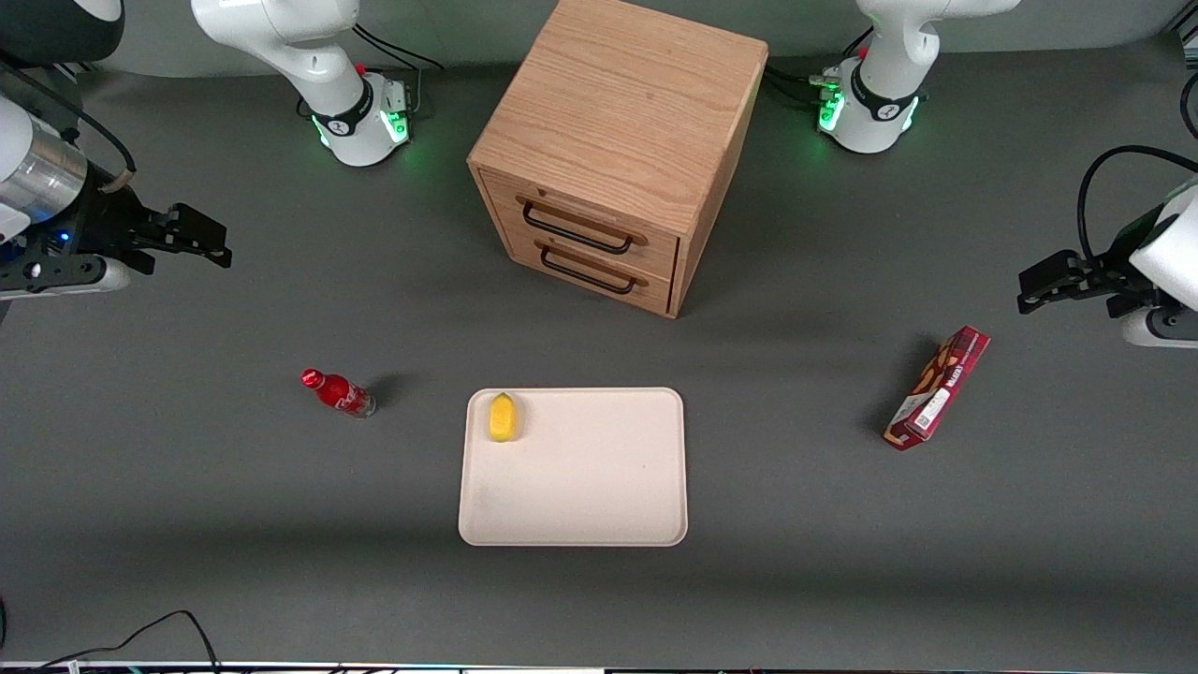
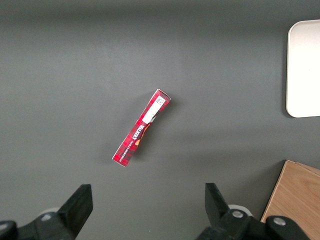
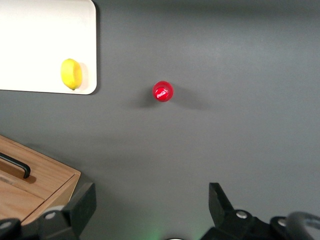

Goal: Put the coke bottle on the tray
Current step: 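Move the right gripper down over the red Coca-Cola bottle's cap end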

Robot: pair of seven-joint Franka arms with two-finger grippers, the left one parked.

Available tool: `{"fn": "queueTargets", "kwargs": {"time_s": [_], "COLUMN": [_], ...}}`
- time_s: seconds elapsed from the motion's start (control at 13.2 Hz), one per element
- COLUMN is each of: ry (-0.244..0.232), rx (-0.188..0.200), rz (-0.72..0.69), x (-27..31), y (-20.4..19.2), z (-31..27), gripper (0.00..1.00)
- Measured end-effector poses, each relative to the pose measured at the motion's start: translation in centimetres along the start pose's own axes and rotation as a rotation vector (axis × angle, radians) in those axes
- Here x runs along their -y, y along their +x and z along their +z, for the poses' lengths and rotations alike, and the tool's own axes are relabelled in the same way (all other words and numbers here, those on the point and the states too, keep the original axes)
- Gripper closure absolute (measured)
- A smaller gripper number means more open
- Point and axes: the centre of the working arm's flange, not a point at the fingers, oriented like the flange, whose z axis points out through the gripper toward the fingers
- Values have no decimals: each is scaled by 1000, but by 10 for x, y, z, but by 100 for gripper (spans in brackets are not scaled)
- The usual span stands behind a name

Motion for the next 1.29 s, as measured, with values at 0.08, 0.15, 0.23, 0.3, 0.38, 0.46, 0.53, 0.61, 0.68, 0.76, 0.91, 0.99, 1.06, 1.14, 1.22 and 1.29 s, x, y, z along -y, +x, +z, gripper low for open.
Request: {"fn": "queueTargets", "kwargs": {"time_s": [0.08,0.15,0.23,0.3,0.38,0.46,0.53,0.61,0.68,0.76,0.91,0.99,1.06,1.14,1.22,1.29], "ry": [0,0,0,-1,-7,-18,-27,-29,-28,-28,-26,-25,-23,-21,-19,-18], "rx": [-1,-1,-2,0,8,22,40,55,55,46,22,2,-24,-53,-77,-95], "rz": [-1,0,0,0,-1,-4,-8,-8,-7,-6,-7,-6,-4,-3,-5,-8], "x": [0,0,0,0,0,1,3,4,3,3,2,1,-1,-3,-3,-2], "y": [0,1,2,4,6,10,17,25,35,43,54,55,55,52,47,41], "z": [-1,0,-1,0,4,12,23,36,50,65,108,134,159,185,209,229], "gripper": [0,0,0,0,0,0,0,0,0,0,0,0,0,0,0,0]}}
